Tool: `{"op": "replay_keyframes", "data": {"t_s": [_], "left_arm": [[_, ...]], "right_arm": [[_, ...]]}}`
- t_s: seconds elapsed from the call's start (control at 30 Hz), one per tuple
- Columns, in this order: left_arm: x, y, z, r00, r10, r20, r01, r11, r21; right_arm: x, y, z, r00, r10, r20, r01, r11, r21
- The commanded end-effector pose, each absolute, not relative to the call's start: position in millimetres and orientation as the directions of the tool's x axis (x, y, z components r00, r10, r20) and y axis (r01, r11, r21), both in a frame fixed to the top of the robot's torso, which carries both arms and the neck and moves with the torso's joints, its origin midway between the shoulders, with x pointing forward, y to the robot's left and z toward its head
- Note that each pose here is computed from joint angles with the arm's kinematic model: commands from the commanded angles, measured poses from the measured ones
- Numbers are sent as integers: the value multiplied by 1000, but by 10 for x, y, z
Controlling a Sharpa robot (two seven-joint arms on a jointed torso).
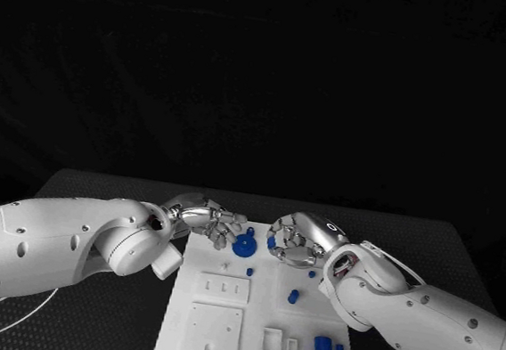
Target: Assemble the parts on the task board
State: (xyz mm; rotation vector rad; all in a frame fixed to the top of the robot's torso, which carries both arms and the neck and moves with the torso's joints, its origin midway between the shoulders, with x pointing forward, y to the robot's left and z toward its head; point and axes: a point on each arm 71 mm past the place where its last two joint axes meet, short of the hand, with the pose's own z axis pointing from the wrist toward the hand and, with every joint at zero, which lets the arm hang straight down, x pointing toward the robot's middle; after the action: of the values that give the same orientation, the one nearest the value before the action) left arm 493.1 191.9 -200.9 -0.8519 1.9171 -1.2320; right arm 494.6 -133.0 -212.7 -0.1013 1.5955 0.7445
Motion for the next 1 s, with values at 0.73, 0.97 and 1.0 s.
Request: {"op": "replay_keyframes", "data": {"t_s": [0.73, 0.97, 1.0], "left_arm": [[4828, 1729, -2089, -637, -723, -268, -183, 479, -858], [4834, 1734, -2090, -633, -725, -270, -184, 480, -858], [4834, 1736, -2090, -633, -726, -270, -184, 480, -858]], "right_arm": [[4788, -928, -2040, -150, 310, -939, -527, 778, 341], [4755, -889, -2030, -159, 309, -938, -538, 769, 344], [4752, -884, -2029, -160, 309, -938, -539, 768, 345]]}}
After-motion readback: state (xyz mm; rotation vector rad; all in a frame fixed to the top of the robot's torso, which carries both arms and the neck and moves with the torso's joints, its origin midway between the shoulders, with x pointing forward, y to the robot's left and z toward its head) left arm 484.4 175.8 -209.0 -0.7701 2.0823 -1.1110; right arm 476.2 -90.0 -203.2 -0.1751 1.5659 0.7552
